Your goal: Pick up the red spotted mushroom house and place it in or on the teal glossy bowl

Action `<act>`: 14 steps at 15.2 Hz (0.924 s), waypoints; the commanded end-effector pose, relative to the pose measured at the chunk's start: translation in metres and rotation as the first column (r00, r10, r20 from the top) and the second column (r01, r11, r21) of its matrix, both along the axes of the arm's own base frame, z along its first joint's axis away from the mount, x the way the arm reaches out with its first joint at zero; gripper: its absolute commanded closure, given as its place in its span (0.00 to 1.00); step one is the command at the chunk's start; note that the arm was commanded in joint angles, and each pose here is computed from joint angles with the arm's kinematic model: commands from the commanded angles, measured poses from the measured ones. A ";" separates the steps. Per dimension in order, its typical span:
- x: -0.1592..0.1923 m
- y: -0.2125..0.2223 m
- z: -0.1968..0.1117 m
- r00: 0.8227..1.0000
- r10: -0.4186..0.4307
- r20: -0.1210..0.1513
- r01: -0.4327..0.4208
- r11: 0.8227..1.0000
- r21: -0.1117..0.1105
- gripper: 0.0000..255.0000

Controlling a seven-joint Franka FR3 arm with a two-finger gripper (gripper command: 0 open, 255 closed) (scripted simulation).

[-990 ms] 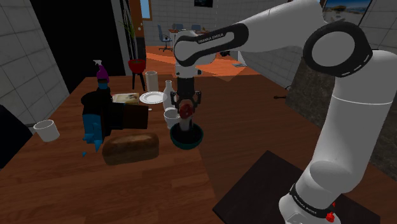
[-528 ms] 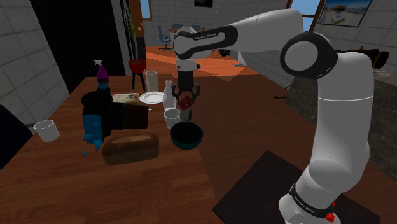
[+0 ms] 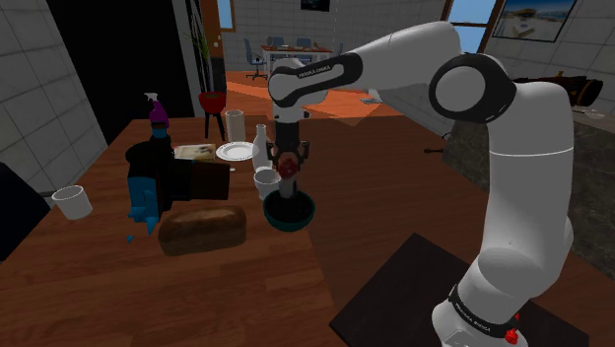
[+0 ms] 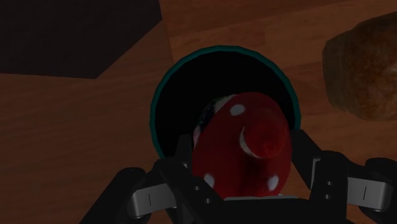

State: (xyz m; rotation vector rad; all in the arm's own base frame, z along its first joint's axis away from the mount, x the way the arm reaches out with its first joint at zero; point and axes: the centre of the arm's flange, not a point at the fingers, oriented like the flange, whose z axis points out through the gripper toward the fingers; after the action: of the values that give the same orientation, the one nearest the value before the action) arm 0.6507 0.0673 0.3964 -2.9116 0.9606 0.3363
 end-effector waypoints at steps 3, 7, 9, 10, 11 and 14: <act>0.000 0.001 -0.021 1.000 0.000 0.001 0.000 1.000 0.000 1.00; 0.000 0.001 -0.042 1.000 0.000 0.001 0.000 1.000 0.000 1.00; 0.000 0.001 -0.055 1.000 0.000 0.001 0.000 1.000 0.000 1.00; 0.000 0.001 -0.055 1.000 0.000 0.001 0.000 1.000 0.000 1.00; 0.000 0.001 -0.055 1.000 0.000 0.001 0.000 1.000 0.000 1.00; 0.000 0.001 -0.055 1.000 0.000 0.001 0.000 1.000 0.000 1.00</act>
State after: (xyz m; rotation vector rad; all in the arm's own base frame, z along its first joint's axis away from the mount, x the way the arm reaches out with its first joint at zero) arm 0.6513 0.0683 0.3425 -2.9114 0.9599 0.3344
